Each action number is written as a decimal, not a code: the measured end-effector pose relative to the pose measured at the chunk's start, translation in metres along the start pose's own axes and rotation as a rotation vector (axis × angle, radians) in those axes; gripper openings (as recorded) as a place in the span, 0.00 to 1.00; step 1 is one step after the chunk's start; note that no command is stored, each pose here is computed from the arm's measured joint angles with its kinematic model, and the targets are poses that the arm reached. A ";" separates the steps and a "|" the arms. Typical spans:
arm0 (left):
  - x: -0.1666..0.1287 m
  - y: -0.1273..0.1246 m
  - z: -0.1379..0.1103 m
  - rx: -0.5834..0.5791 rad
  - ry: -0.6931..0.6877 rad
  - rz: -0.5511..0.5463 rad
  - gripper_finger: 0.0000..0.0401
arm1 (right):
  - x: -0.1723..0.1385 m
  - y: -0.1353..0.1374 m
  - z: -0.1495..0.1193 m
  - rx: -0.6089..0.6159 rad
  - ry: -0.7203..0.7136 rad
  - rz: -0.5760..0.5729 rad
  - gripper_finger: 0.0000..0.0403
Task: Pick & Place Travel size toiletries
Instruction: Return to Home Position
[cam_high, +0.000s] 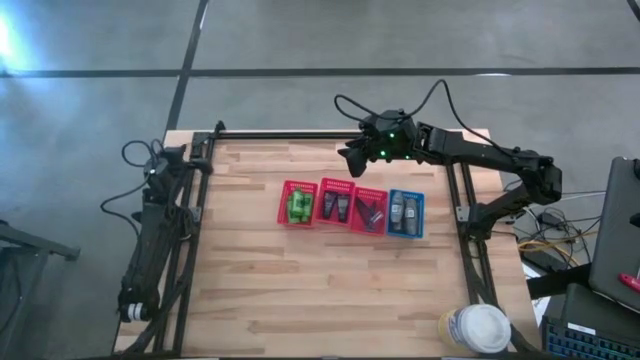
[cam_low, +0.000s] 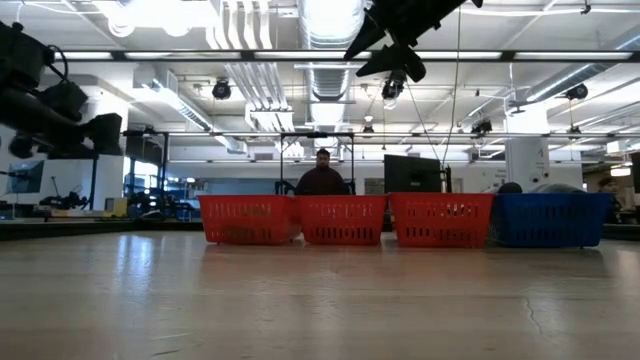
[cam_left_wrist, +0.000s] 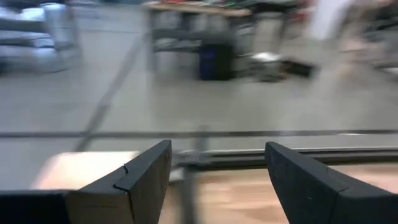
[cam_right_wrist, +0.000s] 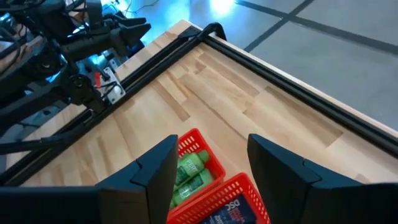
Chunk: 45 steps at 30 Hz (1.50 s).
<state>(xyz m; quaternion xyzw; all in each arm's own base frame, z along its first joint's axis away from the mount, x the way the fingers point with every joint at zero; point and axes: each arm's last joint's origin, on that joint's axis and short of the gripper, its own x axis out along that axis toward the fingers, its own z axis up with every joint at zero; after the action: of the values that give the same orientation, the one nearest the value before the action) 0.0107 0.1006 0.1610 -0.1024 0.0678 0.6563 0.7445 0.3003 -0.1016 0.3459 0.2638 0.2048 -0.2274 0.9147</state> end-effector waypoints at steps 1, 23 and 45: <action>0.000 -0.002 0.001 0.002 -0.013 -0.065 0.66 | 0.000 0.000 0.000 0.007 0.000 0.000 0.48; 0.005 0.002 0.003 -0.001 -0.191 0.073 0.66 | 0.000 0.000 0.000 0.032 -0.003 0.002 0.43; 0.004 0.005 0.009 0.016 -0.250 0.180 0.66 | 0.000 0.002 -0.001 -0.008 0.004 0.018 0.26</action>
<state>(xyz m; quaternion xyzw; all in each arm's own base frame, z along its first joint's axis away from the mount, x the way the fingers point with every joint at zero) 0.0059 0.1069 0.1686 -0.0074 -0.0114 0.7275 0.6860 0.3013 -0.0993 0.3463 0.2623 0.2051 -0.2177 0.9174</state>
